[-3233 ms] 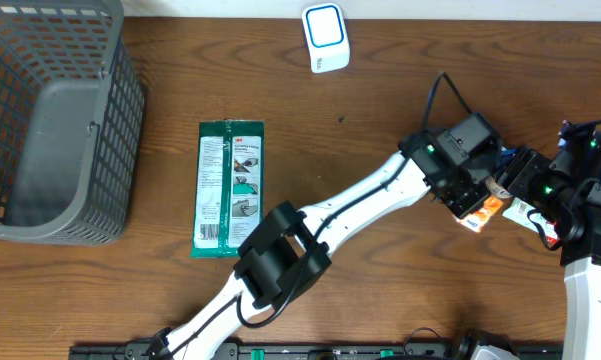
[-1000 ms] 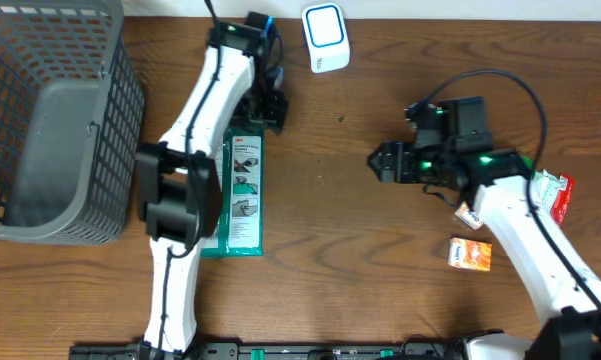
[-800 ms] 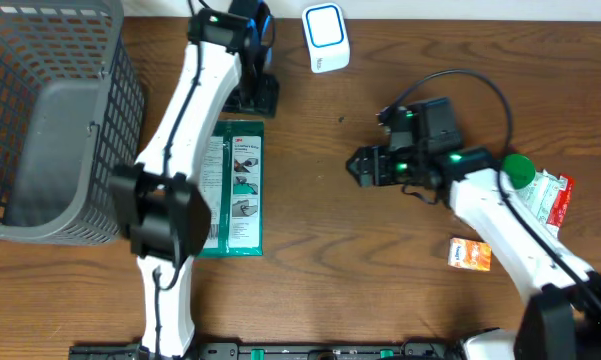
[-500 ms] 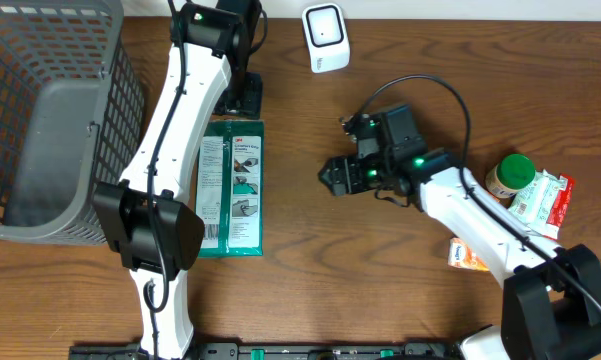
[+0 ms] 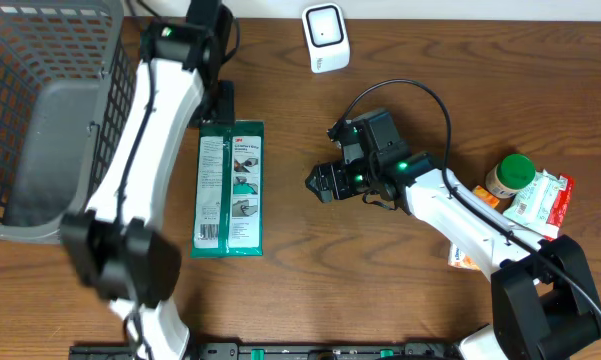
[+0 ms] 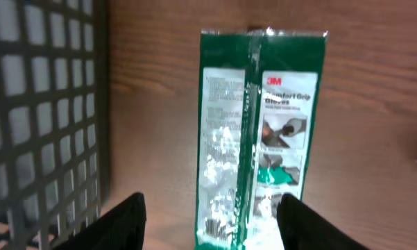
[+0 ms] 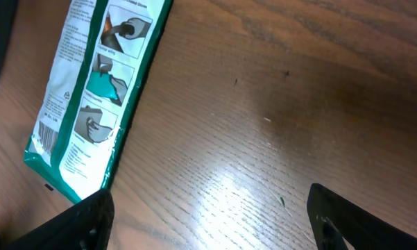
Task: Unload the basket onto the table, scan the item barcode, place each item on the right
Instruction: 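Open the left gripper and move both grippers to the green gloves pack, then grasp the green gloves pack edges with both grippers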
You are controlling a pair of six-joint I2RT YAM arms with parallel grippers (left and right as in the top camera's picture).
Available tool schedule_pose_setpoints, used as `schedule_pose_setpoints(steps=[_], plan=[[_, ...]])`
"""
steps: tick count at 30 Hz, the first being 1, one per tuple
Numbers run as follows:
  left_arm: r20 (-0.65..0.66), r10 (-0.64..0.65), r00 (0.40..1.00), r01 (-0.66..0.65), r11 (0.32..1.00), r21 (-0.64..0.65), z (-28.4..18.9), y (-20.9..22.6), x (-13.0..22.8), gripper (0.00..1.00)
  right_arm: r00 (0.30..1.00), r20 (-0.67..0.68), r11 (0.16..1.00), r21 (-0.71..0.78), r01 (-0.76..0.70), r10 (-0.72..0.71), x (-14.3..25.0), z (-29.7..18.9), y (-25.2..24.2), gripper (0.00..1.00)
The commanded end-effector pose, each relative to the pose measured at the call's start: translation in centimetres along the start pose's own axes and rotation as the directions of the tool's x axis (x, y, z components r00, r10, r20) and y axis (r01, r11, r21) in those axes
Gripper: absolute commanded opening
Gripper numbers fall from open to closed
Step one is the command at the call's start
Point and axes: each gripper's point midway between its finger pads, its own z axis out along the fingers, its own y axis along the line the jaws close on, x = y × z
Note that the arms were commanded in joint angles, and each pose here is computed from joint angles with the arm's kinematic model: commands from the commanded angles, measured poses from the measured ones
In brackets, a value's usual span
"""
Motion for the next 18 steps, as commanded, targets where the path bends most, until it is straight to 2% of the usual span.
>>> schedule_pose_setpoints(steps=[1,6,7,10,13,18], plan=[[0.073,-0.051,0.996,0.052,0.999,-0.01,-1.4,1.4,1.3,0.62,1.0,-0.004,1.0,-0.001,0.002,-0.002,0.1,0.3,0.2,0.85],[0.103,-0.161,0.982,0.161,0.987,0.005,1.4,3.5,3.7,0.66,1.0,-0.004,1.0,-0.002,0.001,-0.001,0.1,0.3,0.3,0.86],[0.089,-0.177,0.98,0.176,0.984,0.019,2.6,3.7,4.2,0.65,1.0,-0.002,1.0,-0.003,-0.007,0.007,0.1,0.3,0.3,0.91],[0.04,-0.206,0.978,0.202,0.977,0.073,5.8,3.4,5.4,0.6,1.0,-0.003,1.0,-0.015,-0.02,0.02,0.1,0.4,0.5,0.95],[0.018,-0.191,0.981,0.188,0.976,0.109,7.9,3.0,6.0,0.57,1.0,-0.003,1.0,-0.014,-0.023,0.023,0.1,0.4,0.4,0.95],[0.055,-0.179,0.982,0.175,0.983,0.062,9.3,3.8,5.3,0.48,1.0,-0.002,1.0,-0.013,-0.022,0.022,0.1,0.4,0.4,0.95]])
